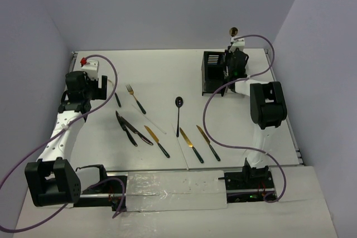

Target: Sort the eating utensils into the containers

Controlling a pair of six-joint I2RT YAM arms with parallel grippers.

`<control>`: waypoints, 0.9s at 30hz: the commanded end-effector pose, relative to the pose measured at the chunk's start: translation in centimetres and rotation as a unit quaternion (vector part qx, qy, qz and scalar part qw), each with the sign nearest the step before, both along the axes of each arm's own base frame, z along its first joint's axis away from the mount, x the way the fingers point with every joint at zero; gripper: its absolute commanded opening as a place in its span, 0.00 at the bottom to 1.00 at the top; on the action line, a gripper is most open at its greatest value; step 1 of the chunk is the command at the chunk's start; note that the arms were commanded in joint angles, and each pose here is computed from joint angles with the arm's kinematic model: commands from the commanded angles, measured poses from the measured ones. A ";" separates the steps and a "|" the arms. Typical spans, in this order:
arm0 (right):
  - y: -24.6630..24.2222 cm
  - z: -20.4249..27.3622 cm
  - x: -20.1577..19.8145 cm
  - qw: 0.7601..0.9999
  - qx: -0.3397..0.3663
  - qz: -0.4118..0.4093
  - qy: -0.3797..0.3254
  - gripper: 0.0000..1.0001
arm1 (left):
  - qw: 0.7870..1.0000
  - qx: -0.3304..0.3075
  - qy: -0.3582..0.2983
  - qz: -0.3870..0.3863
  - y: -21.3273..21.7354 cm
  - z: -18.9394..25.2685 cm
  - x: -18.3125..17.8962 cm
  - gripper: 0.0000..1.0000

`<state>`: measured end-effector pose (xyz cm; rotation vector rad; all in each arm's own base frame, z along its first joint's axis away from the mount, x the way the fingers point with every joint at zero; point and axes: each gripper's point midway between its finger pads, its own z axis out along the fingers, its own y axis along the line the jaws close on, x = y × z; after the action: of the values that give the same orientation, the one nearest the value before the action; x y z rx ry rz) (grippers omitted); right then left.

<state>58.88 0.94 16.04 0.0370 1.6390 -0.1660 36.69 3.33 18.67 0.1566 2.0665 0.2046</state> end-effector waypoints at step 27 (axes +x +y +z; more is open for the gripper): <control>6.1 18.0 -8.6 0.993 0.118 0.029 -0.005 0.72 | 0.998 0.022 0.059 0.001 0.6 -2.6 -3.3 0.95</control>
<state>52.96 3.04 27.29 0.1379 1.6200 -0.0291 34.07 3.17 16.84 0.1914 2.1374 0.2032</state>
